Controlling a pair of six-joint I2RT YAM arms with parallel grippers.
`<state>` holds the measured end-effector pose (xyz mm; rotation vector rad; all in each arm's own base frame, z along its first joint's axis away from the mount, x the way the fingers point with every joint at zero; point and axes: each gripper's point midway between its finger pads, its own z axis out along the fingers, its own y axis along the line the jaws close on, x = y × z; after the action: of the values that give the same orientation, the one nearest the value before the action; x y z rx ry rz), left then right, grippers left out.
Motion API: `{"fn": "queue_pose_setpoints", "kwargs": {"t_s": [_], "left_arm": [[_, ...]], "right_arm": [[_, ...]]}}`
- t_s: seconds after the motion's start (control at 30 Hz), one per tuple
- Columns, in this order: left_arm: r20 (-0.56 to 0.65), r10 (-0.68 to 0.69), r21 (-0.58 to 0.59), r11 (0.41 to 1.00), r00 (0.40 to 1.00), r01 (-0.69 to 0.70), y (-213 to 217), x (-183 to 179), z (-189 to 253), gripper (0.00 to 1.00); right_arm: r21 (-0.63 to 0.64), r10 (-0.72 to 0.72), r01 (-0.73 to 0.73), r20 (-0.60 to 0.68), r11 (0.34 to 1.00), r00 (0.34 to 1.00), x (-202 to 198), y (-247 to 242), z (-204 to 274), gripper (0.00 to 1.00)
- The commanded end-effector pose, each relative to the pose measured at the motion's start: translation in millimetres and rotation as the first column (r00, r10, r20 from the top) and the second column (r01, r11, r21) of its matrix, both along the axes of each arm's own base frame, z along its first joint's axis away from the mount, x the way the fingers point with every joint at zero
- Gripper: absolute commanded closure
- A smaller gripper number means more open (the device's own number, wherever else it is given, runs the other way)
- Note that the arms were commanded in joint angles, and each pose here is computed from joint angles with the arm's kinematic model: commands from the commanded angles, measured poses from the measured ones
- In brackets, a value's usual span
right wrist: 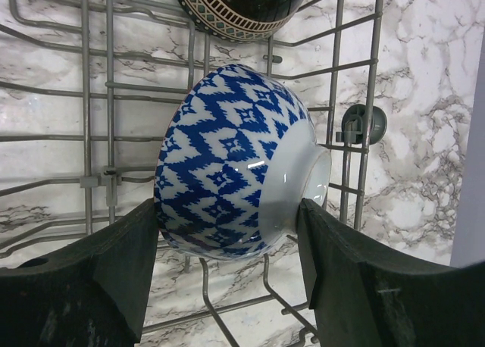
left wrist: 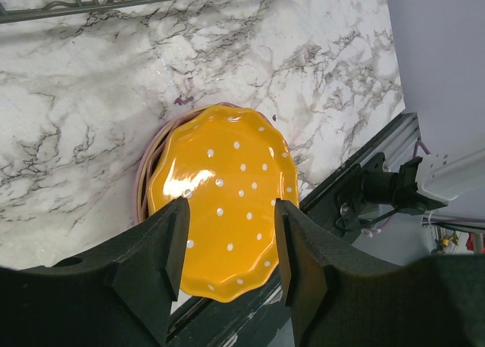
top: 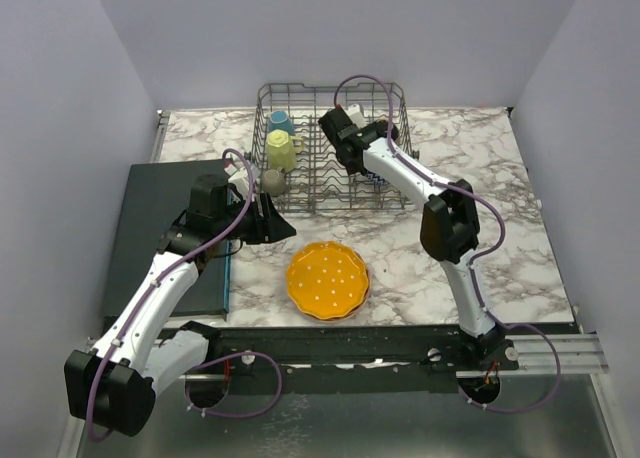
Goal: Load the mixed dishes into the dish rack
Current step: Turn the bowl upside down on the dish rack.
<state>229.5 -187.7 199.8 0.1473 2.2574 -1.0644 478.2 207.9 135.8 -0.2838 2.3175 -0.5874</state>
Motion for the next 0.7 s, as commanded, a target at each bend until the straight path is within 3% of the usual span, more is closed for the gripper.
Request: {"fn": "queue_pose_setpoints", "kwargs": {"t_s": [0.0,0.67], "left_arm": [[0.013,0.01,0.018,1.0,1.0,-0.01,3.8,-0.8,-3.4,0.46],[-0.002,0.006,0.021,1.0,1.0,-0.006,3.1,0.0,-6.7,0.46]], "right_arm": [[-0.074,-0.023,0.025,0.029,0.997,0.999,9.3,-13.5,8.5,0.77],[-0.138,-0.03,0.028,-0.015,0.99,0.999,18.6,-21.0,-25.6,0.75]]}}
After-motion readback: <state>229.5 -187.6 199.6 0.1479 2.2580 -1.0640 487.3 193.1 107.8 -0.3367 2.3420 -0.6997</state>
